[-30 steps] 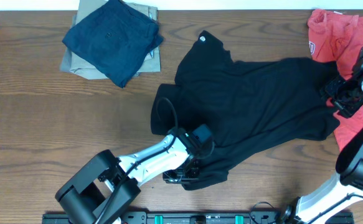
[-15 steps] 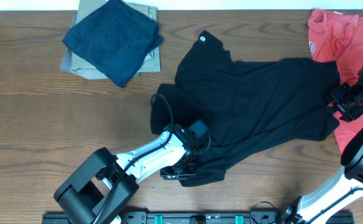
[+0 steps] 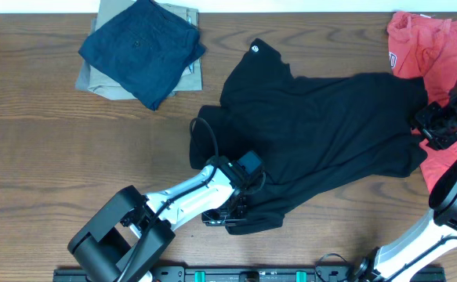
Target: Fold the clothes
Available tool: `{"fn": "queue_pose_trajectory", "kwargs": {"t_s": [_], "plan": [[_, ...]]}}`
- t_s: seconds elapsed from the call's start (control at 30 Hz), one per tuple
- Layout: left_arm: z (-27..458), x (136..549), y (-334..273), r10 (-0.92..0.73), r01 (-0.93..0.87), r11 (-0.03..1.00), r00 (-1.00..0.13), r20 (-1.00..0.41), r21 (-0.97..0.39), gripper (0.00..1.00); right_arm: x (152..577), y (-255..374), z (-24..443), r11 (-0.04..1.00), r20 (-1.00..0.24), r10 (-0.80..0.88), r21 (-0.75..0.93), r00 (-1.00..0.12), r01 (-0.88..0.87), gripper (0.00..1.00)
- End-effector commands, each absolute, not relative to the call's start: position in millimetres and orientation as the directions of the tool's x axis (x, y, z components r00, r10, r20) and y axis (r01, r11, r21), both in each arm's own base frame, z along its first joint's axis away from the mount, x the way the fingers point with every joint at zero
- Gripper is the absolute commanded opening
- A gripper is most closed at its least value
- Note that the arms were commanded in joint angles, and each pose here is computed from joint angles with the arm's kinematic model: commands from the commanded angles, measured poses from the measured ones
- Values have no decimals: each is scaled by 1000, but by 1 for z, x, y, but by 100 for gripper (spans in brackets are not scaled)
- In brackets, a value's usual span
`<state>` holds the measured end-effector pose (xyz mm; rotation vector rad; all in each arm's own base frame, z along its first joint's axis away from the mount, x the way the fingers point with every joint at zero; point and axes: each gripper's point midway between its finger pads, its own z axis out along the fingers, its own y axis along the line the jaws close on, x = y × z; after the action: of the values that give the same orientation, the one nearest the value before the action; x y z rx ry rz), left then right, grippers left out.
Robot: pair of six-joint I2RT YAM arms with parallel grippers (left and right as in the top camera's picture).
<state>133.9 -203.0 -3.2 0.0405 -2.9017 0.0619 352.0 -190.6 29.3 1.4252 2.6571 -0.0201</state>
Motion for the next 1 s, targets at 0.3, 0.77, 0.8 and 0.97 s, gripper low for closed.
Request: {"fn": "queue_pose_trajectory", "kwargs": {"t_s": [0.3, 0.77, 0.8, 0.97], "plan": [[-8, 133, -195, -34, -36, 999, -971, 237, -5, 6, 350, -180, 7, 553, -102, 833, 94, -544, 828, 40], [-4, 132, -194, -23, -25, 1000, -971, 239, -6, 6, 350, -180, 13, 564, -94, 826, 88, -556, 821, 1], [-2, 132, -194, -22, -25, 1000, -972, 236, -8, 6, 349, -180, 15, 563, -90, 826, 86, -556, 822, 1], [20, 136, -193, -13, -21, 999, -984, 179, -48, 6, 346, -179, 39, 562, -103, 826, 93, -554, 822, 1]]}}
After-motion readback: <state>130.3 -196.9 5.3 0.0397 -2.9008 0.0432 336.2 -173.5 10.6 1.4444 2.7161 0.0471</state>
